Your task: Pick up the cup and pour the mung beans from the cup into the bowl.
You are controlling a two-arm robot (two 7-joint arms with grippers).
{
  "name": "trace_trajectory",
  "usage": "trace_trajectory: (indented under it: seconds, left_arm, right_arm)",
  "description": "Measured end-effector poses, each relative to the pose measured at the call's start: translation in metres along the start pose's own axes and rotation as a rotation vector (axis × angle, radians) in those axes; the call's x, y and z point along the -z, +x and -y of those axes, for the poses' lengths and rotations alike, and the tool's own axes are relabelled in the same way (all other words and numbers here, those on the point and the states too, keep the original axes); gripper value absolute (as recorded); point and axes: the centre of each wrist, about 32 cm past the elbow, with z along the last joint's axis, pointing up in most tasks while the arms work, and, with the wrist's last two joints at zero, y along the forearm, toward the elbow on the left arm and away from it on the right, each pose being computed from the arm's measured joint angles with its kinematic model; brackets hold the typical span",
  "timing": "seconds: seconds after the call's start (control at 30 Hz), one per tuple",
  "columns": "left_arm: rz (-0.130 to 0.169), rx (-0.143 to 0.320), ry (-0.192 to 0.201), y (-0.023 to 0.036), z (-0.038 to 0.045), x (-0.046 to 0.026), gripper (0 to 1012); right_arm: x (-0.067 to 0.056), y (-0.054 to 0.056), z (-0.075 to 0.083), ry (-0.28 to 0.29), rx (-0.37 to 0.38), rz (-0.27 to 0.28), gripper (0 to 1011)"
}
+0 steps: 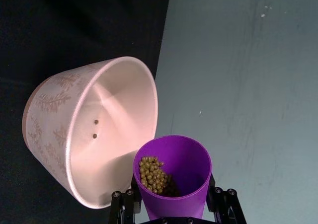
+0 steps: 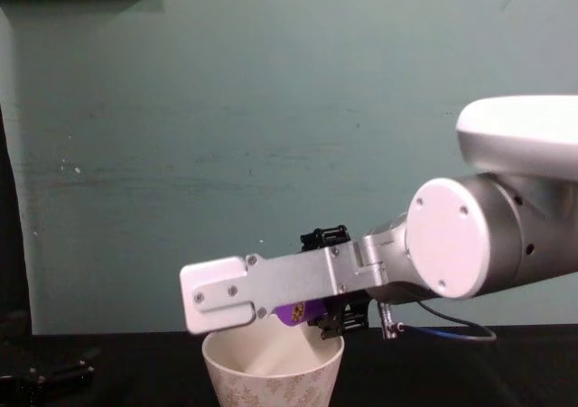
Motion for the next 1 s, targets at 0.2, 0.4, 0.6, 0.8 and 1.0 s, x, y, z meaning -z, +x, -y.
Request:
trace_trajectory:
  seconds: [0.2, 0.4, 0.6, 0.8, 1.0]
  left_arm:
    - [0.000, 0.000, 0.000, 0.0000, 0.0000, 0.0000, 1011]
    - [0.000, 0.000, 0.000, 0.0000, 0.0000, 0.0000, 1011]
    - [0.000, 0.000, 0.000, 0.0000, 0.0000, 0.0000, 1011]
    - [0.000, 0.000, 0.000, 0.0000, 0.0000, 0.0000, 1011]
    - [0.000, 0.000, 0.000, 0.0000, 0.0000, 0.0000, 1011]
  right_arm:
    - [-0.005, -0.003, -0.004, -0.010, 0.003, 0.048, 726]
    - [-0.008, -0.005, -0.007, -0.015, 0.002, 0.064, 726]
    - [-0.011, -0.007, -0.009, -0.016, 0.003, 0.081, 726]
    - [-0.014, -0.010, -0.010, -0.014, 0.005, 0.093, 726]
    - [-0.016, -0.011, -0.011, -0.013, 0.005, 0.100, 726]
